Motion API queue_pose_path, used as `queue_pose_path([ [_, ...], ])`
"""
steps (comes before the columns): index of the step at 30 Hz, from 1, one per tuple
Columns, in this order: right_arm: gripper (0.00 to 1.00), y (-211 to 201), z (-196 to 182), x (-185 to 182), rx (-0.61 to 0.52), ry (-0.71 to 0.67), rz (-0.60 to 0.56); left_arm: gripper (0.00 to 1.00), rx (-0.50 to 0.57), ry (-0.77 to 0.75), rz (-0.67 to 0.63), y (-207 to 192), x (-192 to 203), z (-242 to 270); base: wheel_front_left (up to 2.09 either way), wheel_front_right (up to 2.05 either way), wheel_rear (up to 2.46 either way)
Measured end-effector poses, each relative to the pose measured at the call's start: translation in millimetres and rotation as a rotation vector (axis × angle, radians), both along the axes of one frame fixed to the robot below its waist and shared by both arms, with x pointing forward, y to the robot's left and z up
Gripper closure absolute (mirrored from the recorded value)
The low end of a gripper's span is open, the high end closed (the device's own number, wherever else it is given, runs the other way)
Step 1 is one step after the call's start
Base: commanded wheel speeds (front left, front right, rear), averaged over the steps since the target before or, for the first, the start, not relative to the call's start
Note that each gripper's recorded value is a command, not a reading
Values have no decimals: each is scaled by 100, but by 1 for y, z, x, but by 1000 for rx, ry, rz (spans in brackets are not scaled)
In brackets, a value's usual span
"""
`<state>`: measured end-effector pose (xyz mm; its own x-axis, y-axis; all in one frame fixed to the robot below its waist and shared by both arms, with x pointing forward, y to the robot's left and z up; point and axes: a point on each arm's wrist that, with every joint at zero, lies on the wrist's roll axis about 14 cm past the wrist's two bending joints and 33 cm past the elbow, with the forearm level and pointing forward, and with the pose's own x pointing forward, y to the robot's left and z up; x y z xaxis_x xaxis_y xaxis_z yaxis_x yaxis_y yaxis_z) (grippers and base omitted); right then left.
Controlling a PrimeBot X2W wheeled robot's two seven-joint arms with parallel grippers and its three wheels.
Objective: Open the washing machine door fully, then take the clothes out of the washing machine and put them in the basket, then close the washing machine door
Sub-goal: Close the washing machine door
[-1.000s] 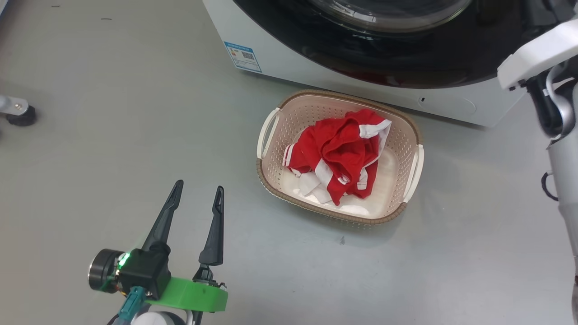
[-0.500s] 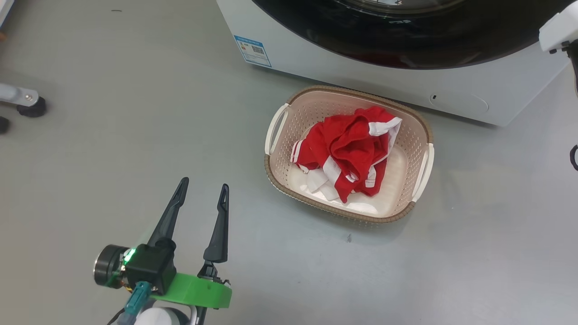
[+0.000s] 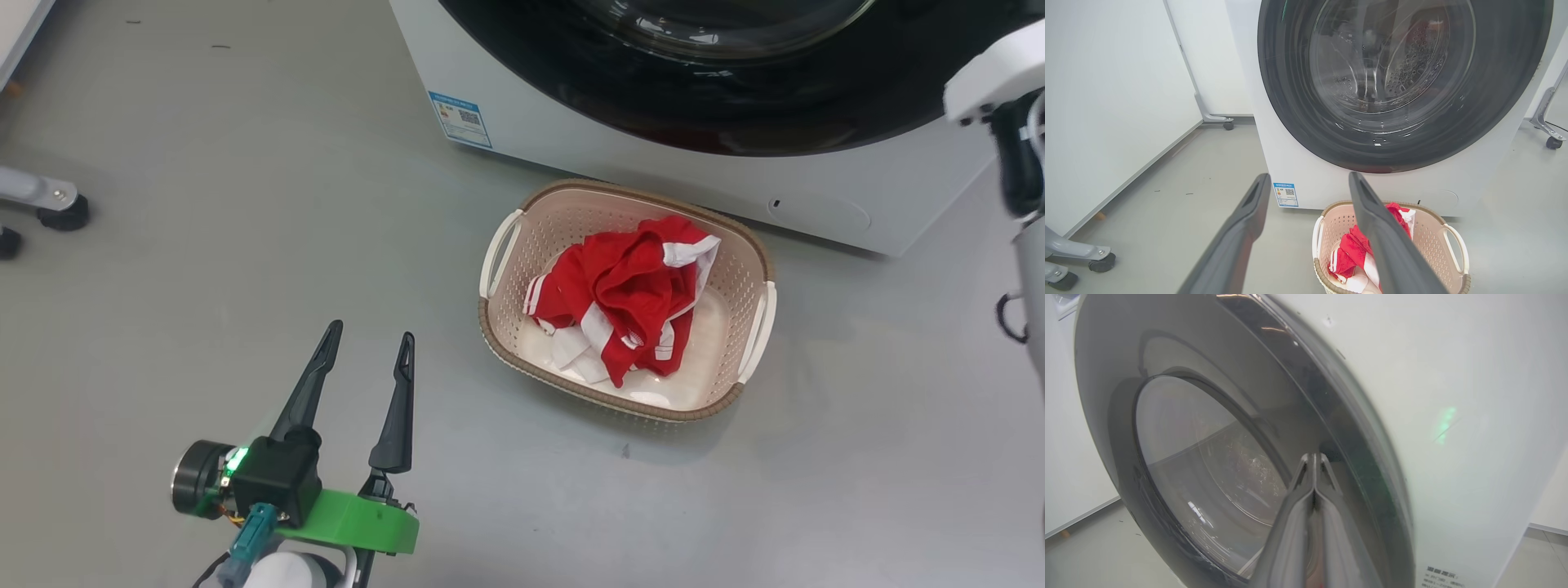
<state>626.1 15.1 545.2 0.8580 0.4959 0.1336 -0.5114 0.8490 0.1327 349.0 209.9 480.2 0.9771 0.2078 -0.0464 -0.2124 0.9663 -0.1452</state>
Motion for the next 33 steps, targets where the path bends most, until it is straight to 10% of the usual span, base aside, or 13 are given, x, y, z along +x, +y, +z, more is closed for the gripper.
queue_pose_path([
  [18, 100, 5, -74, -97, -15, 169, 57, 0, 5, -59, -42, -9, 10, 15, 0, 0, 0],
  [21, 53, -2, -80, -113, -6, 196, 44, 0, 8, -71, -61, -13, 12, 18, 0, 0, 0],
  [22, 3, -5, -83, -118, -4, 207, 38, 0, 8, -74, -69, -15, 13, 18, 0, 0, 0],
  [33, 0, -49, -71, -157, 14, 175, -82, 0, -9, -66, -153, -38, 12, 13, 0, 0, 0],
])
